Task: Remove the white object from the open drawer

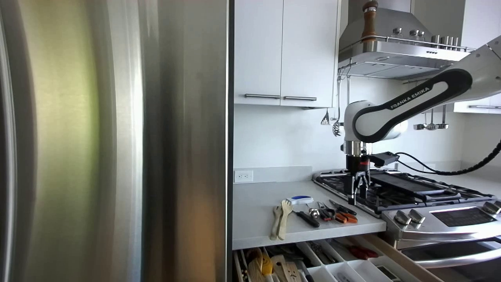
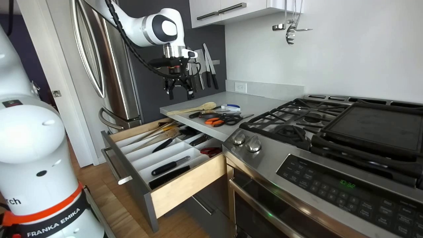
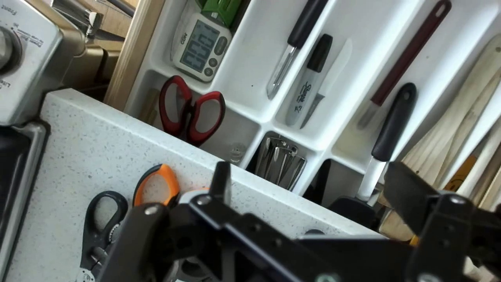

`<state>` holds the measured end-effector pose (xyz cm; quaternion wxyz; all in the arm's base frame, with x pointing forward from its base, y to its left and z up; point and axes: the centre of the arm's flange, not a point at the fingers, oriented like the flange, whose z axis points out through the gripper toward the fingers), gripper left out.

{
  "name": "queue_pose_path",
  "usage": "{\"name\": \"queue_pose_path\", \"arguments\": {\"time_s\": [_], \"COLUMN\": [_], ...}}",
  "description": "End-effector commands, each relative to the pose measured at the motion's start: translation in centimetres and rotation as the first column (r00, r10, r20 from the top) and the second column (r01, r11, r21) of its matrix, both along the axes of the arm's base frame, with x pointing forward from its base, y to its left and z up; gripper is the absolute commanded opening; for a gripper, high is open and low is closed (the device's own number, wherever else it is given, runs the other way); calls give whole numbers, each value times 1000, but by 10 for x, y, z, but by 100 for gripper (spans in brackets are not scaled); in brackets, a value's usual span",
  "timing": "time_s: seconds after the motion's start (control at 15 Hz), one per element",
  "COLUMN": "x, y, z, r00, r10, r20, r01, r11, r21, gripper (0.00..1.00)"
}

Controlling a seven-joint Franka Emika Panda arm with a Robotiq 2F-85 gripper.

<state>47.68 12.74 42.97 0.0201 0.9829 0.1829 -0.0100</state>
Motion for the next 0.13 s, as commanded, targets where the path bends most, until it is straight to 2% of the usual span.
{"name": "queue_pose_path", "arguments": {"time_s": [0.0, 0.07], "x": [-1, -1], "y": [0, 0], "z": [1, 0], "r00": [1000, 1000], "r10": [0, 0], "r20": [2, 3], "r01": [0, 0], "r11": [1000, 1000], "r21": [0, 0], "gripper": [100, 100]}}
